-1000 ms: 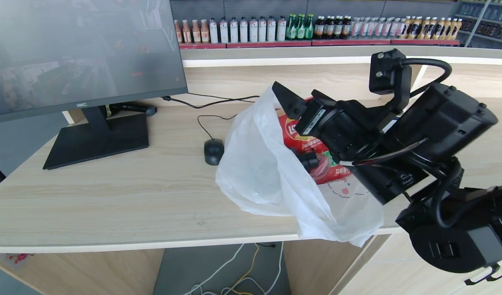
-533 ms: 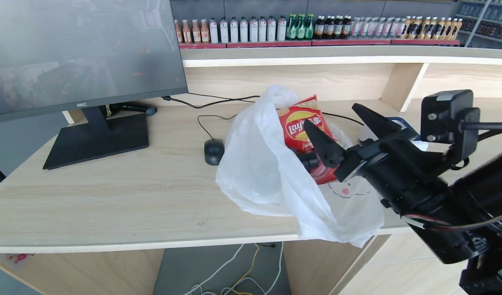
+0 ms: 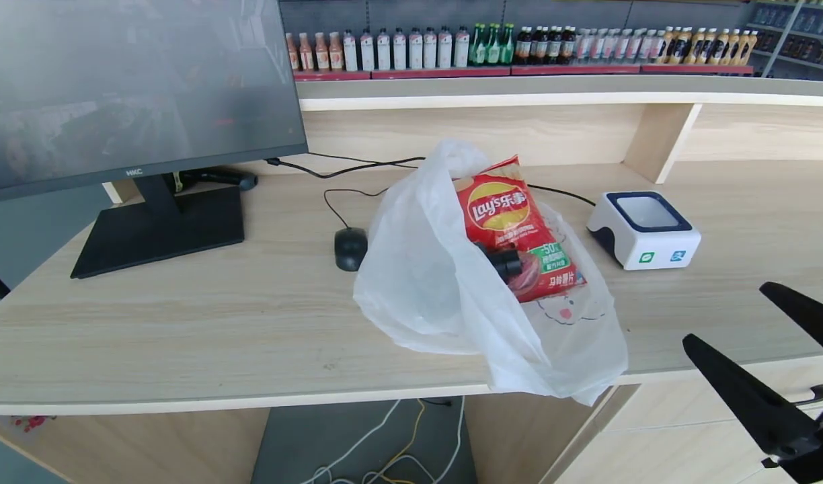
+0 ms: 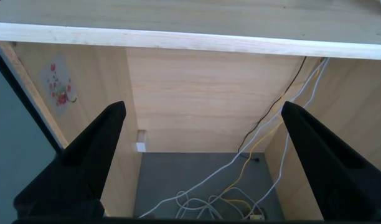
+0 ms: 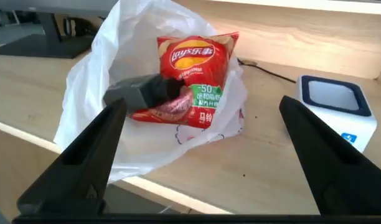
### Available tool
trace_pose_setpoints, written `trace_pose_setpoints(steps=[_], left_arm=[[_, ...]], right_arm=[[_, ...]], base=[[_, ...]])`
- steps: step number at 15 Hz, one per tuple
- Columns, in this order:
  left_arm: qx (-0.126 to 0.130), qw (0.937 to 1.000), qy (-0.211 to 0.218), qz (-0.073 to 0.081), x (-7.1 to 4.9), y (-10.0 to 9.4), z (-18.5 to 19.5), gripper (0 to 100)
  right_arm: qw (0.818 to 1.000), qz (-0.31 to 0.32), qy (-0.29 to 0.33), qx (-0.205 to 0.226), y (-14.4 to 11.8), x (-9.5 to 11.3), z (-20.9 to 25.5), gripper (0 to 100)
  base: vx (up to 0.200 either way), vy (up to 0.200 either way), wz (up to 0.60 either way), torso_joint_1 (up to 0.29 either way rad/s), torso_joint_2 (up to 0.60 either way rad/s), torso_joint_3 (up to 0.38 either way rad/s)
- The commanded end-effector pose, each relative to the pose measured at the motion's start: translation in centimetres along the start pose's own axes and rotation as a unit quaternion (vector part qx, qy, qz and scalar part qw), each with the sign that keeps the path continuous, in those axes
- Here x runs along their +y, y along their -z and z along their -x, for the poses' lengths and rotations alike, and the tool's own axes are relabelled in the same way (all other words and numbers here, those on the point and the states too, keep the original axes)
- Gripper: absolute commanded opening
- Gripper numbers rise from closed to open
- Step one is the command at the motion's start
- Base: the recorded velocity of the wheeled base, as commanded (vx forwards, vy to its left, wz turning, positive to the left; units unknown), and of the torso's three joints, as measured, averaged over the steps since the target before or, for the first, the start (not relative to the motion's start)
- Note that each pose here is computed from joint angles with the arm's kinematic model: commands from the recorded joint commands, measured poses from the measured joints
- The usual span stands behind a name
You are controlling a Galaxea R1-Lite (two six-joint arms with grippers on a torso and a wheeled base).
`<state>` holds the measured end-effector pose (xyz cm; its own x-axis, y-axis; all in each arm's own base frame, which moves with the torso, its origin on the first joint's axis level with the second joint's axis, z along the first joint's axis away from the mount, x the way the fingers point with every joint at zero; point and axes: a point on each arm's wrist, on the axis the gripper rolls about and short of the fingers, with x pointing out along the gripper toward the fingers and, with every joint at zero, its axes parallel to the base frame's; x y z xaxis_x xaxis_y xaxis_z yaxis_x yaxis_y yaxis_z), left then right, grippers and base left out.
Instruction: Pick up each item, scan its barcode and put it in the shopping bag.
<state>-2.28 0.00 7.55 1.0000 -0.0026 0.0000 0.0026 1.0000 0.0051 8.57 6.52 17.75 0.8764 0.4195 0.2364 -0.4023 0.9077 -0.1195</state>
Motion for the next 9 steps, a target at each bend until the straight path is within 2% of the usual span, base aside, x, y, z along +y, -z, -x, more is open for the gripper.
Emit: trace_pose_setpoints(steps=[1, 3, 5, 9], left_arm=[[0.000, 1.0000, -0.001, 0.000, 0.0, 0.0, 0.0, 100], [0.000, 1.0000, -0.001, 0.001, 0.0, 0.0, 0.0, 100], [0.000, 1.0000, 0.000, 0.000, 0.0, 0.0, 0.0, 100], [0.000, 1.0000, 0.000, 0.000, 0.0, 0.0, 0.0, 100]], right_arm=[[1.000, -0.003, 0.012, 0.024, 0.8, -2.1, 8.6, 100], [0.998, -0.013, 0.005, 0.061, 2.4, -2.5, 11.3, 100], [0.997, -0.021, 0.001, 0.075, 4.8, -2.5, 13.0, 100], [0.992, -0.021, -0.026, 0.122, 6.7, -2.4, 14.2, 100]], base=[[0.000, 0.000, 0.00, 0.000, 0.00, 0.000], [0.000, 0.000, 0.00, 0.000, 0.00, 0.000], [0.000, 0.000, 0.00, 0.000, 0.00, 0.000], [0.000, 0.000, 0.00, 0.000, 0.00, 0.000]])
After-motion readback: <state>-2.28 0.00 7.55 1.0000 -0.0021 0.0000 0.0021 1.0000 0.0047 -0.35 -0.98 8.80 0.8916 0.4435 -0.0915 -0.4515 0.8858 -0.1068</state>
